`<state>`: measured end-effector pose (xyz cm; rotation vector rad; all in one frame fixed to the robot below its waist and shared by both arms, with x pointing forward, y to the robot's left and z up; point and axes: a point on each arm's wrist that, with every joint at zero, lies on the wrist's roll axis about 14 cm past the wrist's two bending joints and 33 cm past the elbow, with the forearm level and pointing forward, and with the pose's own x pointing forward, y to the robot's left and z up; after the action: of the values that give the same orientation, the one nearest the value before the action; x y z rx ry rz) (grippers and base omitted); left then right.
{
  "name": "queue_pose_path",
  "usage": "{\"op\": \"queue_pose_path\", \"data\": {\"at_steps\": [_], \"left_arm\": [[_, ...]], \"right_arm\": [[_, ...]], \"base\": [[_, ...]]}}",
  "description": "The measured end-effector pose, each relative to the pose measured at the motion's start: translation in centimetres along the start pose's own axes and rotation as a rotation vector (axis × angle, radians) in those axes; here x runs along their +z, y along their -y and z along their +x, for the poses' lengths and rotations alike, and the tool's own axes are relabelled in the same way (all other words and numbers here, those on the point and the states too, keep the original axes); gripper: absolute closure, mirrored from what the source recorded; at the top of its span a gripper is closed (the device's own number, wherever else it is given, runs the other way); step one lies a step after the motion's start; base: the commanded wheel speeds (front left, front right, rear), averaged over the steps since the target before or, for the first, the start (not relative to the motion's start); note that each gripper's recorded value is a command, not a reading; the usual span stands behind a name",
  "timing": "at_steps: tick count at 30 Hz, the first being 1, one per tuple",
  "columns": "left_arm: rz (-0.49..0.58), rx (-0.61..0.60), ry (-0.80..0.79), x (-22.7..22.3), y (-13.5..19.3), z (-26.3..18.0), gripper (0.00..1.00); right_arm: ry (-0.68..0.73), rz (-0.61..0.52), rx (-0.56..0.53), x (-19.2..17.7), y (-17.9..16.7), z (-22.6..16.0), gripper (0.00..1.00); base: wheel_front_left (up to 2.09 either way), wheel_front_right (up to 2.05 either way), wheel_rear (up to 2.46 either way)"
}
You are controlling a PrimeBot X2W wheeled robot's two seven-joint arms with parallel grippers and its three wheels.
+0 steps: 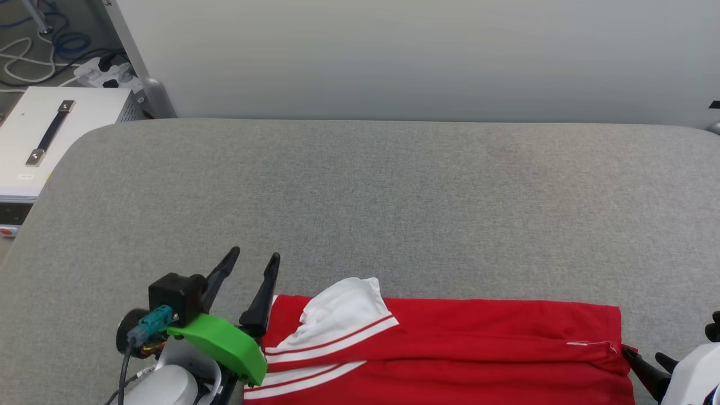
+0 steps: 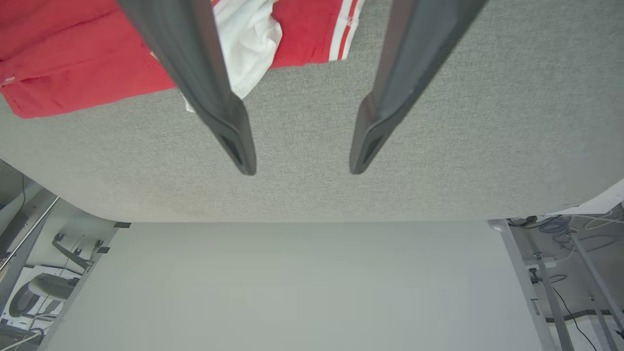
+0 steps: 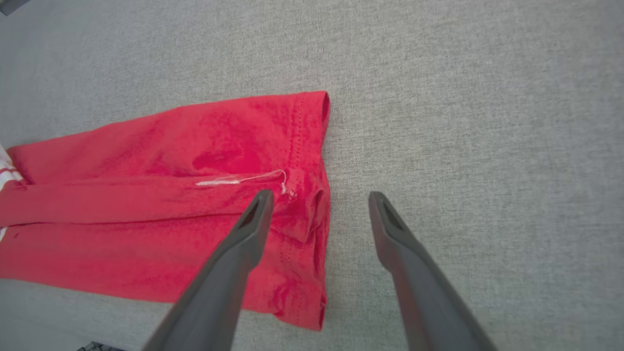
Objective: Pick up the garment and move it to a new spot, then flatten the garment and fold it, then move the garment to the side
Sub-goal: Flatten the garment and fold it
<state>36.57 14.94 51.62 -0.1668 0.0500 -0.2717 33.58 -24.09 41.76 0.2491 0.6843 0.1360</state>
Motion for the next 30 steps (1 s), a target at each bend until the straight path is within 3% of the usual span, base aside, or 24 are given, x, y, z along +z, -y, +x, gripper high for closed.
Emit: {"op": "queue_pose_path", "data": {"at_steps": [10, 17, 30], "left_arm": [[0.130, 0.071, 0.162, 2.6, -0.9, 0.2, 0.00], [0.114, 0.131, 0.153, 1.4, -2.4, -0.3, 0.00], [0.104, 0.155, 0.147, 0.7, -3.6, -0.5, 0.00]], "right_arm": [[-0.099, 0.090, -0.048, -1.6, 0.4, 1.7, 0.00], [-0.179, 0.142, -0.048, -3.1, -0.1, 3.2, 0.00], [-0.240, 0.169, 0.041, -4.8, -4.2, 4.7, 0.00]], "base": [[0.00, 0.00, 0.00], [0.00, 0.00, 0.00], [0.00, 0.00, 0.00]]}}
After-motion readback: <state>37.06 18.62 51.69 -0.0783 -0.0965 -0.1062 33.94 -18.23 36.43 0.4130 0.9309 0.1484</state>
